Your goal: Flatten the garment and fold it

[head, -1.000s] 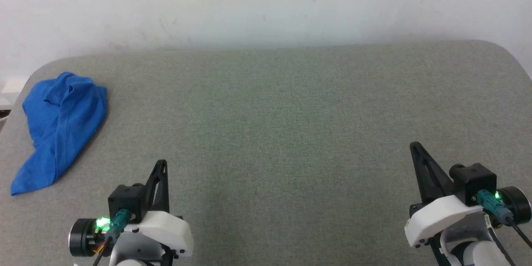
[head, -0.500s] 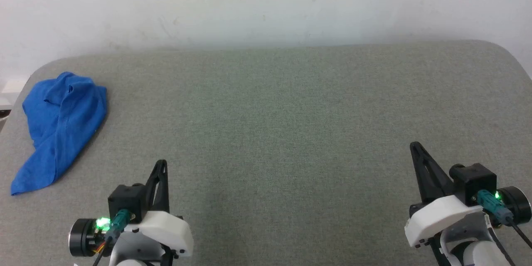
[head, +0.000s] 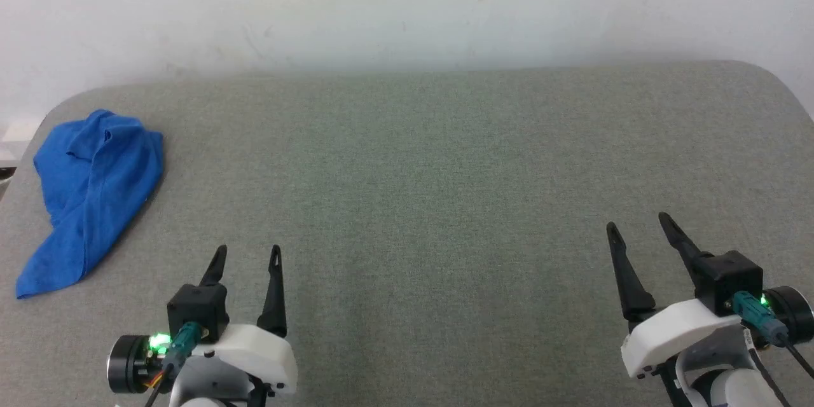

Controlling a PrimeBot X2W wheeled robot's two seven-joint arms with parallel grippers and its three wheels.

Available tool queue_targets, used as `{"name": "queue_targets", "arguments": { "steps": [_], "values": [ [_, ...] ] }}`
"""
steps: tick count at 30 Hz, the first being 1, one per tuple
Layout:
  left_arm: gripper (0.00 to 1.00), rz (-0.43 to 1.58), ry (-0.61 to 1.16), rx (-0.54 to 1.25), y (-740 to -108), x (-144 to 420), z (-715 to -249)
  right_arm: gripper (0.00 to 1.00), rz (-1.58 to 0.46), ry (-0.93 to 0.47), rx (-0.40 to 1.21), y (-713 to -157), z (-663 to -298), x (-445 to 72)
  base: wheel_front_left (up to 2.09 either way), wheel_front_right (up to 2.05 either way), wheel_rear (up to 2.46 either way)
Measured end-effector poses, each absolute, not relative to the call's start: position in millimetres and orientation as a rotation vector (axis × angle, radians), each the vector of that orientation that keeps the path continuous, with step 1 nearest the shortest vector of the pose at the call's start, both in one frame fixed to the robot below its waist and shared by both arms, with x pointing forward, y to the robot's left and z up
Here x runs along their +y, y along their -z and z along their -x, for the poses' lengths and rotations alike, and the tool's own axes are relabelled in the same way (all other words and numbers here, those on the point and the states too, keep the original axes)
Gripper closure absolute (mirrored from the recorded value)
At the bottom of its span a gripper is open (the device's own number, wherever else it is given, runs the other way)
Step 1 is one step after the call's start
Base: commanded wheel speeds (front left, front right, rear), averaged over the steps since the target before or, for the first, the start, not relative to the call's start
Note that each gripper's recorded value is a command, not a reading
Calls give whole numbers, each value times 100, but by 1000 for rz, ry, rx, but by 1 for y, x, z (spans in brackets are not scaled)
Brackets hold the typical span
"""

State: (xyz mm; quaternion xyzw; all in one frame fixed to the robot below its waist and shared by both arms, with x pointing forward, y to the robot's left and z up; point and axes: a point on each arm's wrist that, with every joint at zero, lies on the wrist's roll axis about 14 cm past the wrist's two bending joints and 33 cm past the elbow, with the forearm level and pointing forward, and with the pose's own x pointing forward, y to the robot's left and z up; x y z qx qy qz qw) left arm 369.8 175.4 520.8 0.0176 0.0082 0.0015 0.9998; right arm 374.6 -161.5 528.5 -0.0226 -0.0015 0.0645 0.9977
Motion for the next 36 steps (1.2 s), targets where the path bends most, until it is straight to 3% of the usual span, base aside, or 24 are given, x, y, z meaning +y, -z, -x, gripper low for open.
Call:
{"name": "queue_targets", "arguments": {
  "steps": [36],
  "values": [
    [0, -29, -130, -45, -528, 212, -346, 0, 24, -231, -63, -534, -389, -126, 0, 0, 0]
  ]
}}
